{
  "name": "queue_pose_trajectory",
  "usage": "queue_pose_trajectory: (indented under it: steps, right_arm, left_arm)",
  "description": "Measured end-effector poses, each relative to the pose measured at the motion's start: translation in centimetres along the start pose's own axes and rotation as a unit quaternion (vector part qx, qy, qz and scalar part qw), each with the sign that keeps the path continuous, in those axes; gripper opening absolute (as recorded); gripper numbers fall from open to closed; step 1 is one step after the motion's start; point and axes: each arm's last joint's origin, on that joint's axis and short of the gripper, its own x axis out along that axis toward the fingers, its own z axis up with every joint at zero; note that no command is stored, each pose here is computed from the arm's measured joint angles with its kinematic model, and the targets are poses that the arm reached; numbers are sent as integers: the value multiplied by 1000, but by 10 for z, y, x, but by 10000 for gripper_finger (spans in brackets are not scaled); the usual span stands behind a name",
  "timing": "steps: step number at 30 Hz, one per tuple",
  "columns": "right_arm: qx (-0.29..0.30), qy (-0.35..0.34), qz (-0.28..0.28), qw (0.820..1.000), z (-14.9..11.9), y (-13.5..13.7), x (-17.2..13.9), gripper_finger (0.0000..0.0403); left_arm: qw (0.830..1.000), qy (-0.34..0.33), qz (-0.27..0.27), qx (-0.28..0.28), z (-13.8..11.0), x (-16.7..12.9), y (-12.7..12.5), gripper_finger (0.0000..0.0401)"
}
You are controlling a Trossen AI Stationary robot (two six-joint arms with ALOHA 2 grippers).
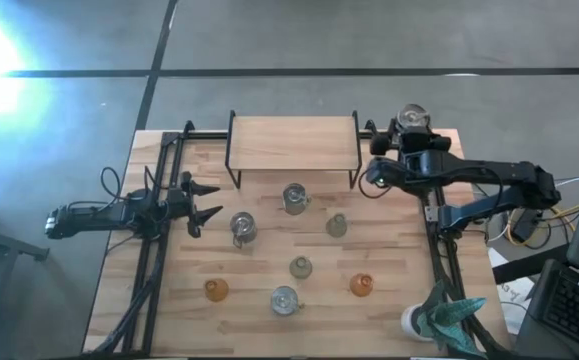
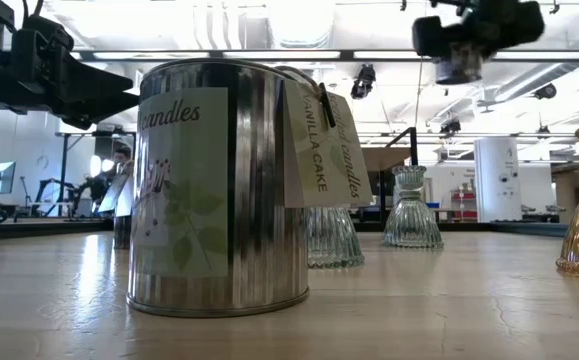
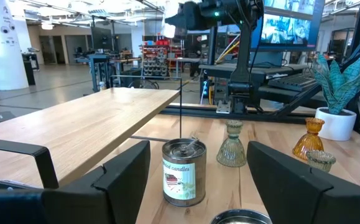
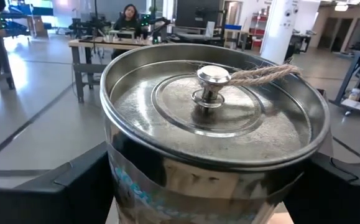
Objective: Pick & Place candle stick holders
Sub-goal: Put the right brown scented candle on the shelf
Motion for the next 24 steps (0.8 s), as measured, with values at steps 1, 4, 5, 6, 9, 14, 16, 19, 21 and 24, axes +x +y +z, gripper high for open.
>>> queue_pose_trajectory:
  steps: [1, 4, 5, 6, 9, 14, 16, 19, 21, 24]
  right_arm:
    - [1, 0, 1, 1000, 3, 4, 0, 349]
    - [6, 0, 1, 1000, 13, 19, 0, 349]
    - [8, 1, 2, 1000, 15, 24, 0, 349]
    - [9, 2, 3, 1000, 17, 29, 0, 349]
    - [10, 12, 4, 1000, 19, 43, 3, 349]
    - [17, 41, 10, 999, 23, 67, 11, 349]
    - [19, 47, 14, 999, 25, 78, 15, 349]
    - [31, 63, 31, 997, 27, 91, 24, 349]
    - [37, 74, 53, 995, 28, 99, 31, 349]
    - [21, 73, 87, 993, 30, 109, 43, 349]
  left_arm:
    - [1000, 0, 0, 0, 0, 0, 0, 273]
    - [1000, 0, 0, 0, 0, 0, 0, 273]
    - [1000, 0, 0, 0, 0, 0, 0, 273]
    - [1000, 0, 0, 0, 0, 0, 0, 273]
    - [1000, 0, 0, 0, 0, 0, 0, 273]
    - [1000, 0, 0, 0, 0, 0, 0, 273]
    - [1000, 0, 0, 0, 0, 0, 0, 273]
    - [1000, 0, 0, 0, 0, 0, 0, 273]
    - [1000, 0, 0, 0, 0, 0, 0, 273]
    - [1000, 0, 0, 0, 0, 0, 0, 273]
